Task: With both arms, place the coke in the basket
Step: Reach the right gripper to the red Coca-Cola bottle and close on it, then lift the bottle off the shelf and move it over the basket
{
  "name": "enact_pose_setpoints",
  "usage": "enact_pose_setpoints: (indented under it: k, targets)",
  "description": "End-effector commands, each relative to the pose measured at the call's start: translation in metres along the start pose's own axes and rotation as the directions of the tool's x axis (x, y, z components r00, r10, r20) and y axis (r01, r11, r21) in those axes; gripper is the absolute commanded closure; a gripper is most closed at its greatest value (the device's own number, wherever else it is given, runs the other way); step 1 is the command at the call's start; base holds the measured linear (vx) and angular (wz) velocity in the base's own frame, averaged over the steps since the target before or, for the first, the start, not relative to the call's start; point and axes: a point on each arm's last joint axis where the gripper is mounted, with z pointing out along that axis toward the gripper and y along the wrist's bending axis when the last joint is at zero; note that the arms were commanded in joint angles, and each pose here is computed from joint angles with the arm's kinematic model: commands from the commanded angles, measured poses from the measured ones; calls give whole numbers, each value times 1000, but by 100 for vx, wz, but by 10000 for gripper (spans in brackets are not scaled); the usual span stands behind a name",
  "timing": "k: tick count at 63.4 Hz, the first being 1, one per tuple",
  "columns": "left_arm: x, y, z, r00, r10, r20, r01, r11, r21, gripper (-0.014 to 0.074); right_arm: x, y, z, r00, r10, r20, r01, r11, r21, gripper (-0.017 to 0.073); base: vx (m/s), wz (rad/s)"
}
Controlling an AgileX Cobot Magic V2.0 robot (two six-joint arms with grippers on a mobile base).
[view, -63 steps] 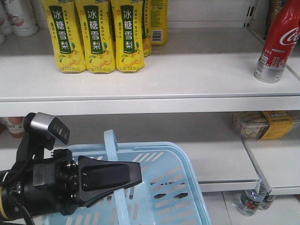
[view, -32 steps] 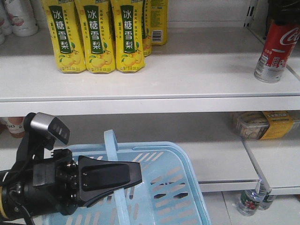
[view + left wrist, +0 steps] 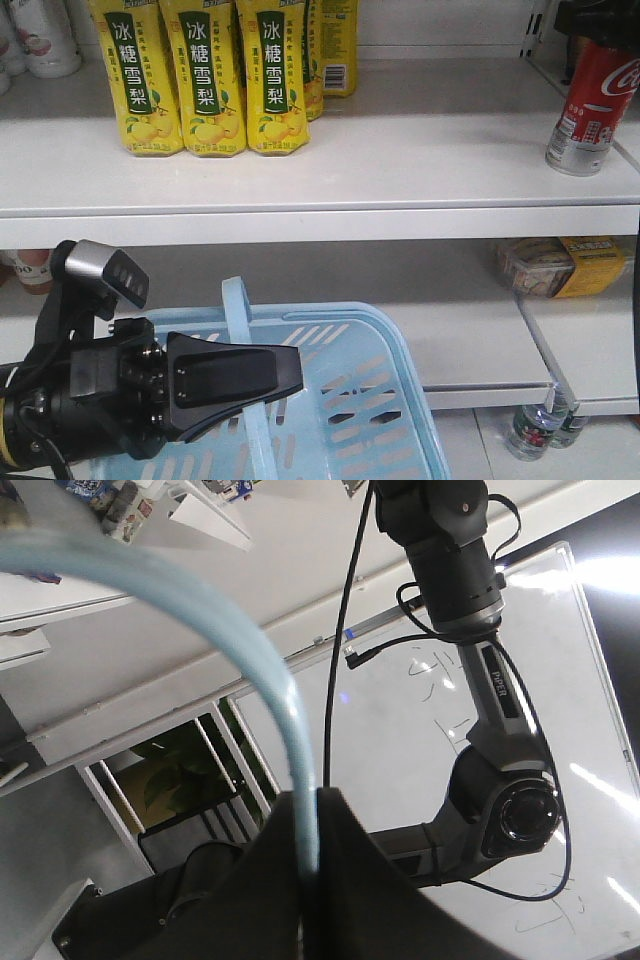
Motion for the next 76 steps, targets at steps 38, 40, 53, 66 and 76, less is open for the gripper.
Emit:
enact_pose_setpoints:
  k: [38, 40, 53, 66, 76]
  targets:
    - [3, -31, -2, 999, 18, -44, -6, 966, 257, 601, -64, 32, -186, 990, -141, 33, 144, 955, -259, 564, 0, 0]
    - [3, -31, -2, 999, 18, -44, -6, 966, 257, 601, -63, 34, -192, 991, -136, 19, 136, 949, -283, 564, 0, 0]
    - [3, -31, -2, 999, 18, -44, -6, 966, 257, 601, -50, 54, -211, 999, -40, -37, 16, 870, -493, 564, 0, 0]
    - [3, -31, -2, 999, 18, -44, -6, 966, 257, 601, 3, 66, -195, 988, 97, -122, -152, 767, -624, 564, 0, 0]
    - [3, -31, -2, 999, 18, -44, -6, 966, 257, 601, 43, 70, -175, 961, 209, -179, -274, 696, -664, 564, 0, 0]
